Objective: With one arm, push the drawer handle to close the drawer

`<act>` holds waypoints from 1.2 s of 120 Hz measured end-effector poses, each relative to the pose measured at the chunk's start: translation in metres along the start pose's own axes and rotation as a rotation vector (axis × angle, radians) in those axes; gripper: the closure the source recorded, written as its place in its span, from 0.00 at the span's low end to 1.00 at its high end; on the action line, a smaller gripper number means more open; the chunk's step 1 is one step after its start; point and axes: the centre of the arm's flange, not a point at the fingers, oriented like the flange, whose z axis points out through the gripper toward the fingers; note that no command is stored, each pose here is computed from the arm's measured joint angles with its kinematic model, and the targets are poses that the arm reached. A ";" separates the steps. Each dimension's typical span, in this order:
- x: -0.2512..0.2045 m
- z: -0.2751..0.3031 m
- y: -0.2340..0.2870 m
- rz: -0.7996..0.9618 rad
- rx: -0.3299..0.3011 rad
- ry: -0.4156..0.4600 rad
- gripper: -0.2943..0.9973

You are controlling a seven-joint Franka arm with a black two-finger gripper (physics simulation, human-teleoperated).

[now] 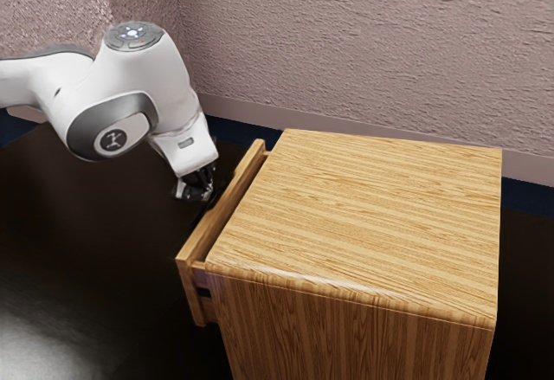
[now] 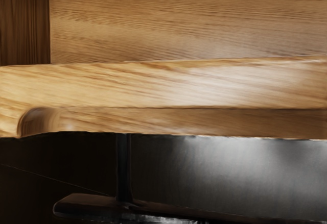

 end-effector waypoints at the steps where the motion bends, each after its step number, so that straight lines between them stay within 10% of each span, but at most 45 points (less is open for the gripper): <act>1: 0.000 0.000 0.000 0.000 0.001 0.001 0.83; 71: 0.049 0.001 -0.001 0.034 0.055 0.057 0.84; 144: 0.005 -0.047 -0.035 -0.132 0.054 0.025 0.84</act>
